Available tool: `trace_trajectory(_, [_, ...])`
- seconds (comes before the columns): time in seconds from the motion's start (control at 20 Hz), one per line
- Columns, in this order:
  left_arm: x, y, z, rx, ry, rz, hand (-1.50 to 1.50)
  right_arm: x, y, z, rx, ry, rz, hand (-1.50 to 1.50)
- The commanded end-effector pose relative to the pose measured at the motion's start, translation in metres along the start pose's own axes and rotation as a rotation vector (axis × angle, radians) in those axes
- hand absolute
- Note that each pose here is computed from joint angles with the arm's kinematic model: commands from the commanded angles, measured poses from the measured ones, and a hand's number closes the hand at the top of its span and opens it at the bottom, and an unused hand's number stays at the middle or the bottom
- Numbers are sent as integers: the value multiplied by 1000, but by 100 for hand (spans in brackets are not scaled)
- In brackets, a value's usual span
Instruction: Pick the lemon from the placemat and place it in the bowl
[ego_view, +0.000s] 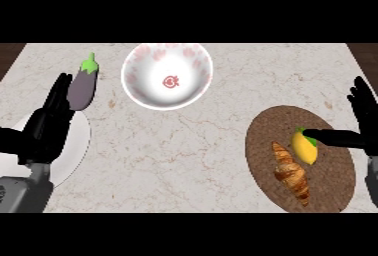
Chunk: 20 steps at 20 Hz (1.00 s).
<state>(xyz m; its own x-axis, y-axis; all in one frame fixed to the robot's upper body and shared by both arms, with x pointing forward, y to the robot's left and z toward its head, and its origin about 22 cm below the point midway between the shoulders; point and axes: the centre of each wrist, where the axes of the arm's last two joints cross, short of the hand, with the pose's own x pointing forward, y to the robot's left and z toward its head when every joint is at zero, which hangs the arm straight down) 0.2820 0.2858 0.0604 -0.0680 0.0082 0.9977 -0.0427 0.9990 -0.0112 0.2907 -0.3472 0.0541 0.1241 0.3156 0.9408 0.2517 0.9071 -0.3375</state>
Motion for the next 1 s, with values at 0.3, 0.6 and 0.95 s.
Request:
trace_trajectory(0.3, [-6, 4, 15, -53, -58, 88, 0, 44, -75, -44, -70, 51, 453, -150])
trace_trajectory(0.6, [2, -3, 9, -113, -44, 87, 0, 62, -74, -54, 343, 369, 789, -150])
trace_trajectory(0.95, [8, -3, 1, -99, -54, 86, 0, 124, -44, -81, 704, 519, 897, -150])
